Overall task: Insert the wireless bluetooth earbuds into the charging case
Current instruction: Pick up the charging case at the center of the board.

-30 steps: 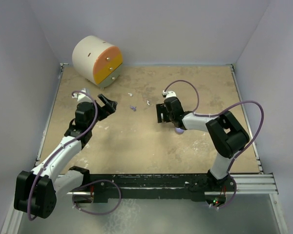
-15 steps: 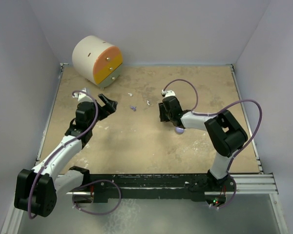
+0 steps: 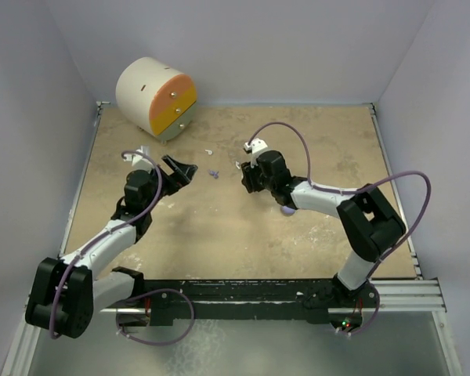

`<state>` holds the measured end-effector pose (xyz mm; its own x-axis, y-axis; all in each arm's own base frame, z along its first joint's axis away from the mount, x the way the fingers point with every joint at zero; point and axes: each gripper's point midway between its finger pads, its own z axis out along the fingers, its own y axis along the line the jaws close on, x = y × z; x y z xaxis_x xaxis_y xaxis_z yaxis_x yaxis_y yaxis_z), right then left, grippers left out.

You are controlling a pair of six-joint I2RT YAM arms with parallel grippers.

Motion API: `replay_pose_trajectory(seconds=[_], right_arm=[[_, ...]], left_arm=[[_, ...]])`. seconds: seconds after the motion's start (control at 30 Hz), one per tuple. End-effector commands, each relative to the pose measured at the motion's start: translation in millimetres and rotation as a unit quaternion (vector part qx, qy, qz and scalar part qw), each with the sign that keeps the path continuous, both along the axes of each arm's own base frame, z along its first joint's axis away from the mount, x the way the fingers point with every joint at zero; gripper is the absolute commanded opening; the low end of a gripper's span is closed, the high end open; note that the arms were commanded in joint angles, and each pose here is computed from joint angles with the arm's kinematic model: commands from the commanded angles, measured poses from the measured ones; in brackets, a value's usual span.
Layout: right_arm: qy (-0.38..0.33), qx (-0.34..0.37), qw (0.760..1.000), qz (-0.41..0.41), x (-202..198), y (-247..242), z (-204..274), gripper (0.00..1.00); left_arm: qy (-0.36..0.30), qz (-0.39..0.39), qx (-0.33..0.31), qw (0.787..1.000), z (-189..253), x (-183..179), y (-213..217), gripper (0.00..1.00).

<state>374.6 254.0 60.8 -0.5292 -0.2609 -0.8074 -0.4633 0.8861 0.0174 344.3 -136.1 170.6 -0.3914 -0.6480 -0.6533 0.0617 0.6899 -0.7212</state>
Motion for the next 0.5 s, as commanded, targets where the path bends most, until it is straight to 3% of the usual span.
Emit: replay_pose_trajectory(seconds=[0.0,0.3,0.47], right_arm=[[-0.114,0.074,0.987,0.091,11,39,80,0.00],[-0.158,0.089,0.967,0.179,1,69,102,0.00],[-0.180,0.102,0.952,0.226,-15,86,111,0.00]], left_arm=[[-0.050,-0.040,-0.064,0.996,21,-4,-19,0.91],[-0.058,-0.047,-0.095,0.993,15,-9,-24,0.91],[-0.067,-0.058,-0.119,0.989,15,-9,-33,0.84]])
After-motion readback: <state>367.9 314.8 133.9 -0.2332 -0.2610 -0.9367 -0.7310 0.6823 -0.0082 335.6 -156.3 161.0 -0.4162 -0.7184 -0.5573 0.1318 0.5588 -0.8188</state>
